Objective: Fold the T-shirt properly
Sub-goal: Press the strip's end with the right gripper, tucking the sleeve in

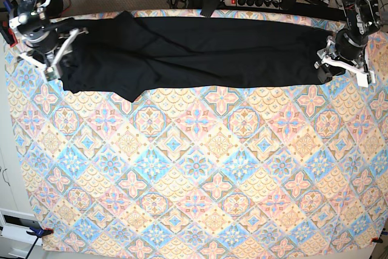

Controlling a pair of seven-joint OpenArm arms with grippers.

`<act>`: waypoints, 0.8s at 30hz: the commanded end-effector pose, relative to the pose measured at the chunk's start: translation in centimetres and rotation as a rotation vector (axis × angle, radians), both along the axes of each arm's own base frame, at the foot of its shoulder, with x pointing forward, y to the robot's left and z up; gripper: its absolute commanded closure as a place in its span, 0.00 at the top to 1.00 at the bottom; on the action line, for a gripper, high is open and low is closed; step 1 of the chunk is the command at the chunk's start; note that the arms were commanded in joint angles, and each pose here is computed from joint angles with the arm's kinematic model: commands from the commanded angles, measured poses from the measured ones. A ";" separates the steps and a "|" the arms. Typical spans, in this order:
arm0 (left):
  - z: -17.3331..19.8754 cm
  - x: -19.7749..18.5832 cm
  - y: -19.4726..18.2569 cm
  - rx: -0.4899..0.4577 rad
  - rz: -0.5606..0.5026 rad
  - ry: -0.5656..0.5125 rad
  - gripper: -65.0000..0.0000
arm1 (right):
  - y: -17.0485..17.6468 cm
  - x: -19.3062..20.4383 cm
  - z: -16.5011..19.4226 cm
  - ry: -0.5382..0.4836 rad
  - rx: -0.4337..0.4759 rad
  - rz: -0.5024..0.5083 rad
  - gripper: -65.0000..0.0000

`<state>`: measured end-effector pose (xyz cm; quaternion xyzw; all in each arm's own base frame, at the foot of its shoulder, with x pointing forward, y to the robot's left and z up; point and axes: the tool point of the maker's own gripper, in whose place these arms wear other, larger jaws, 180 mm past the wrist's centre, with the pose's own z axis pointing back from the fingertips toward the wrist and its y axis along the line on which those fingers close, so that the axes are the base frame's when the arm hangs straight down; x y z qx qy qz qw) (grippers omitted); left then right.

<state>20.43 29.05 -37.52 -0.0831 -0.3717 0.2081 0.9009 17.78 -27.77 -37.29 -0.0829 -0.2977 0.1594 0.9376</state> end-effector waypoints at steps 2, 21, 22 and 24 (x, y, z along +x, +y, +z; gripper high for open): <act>0.8 0.5 0.2 0.013 -0.008 -0.031 0.49 | -1.4 0.1 1.1 -0.028 -0.022 -0.033 0.26; 0.7 0.1 0.2 0.009 -0.002 -0.022 0.49 | 9.2 7.8 1.9 -0.152 0.144 0.240 0.18; 0.6 0.0 0.2 0.009 -0.002 -0.021 0.49 | 9.6 8.0 1.4 -0.139 0.150 0.250 0.18; 0.6 0.0 0.2 0.009 -0.002 -0.021 0.49 | 9.7 7.4 -0.7 -0.071 0.127 0.260 0.18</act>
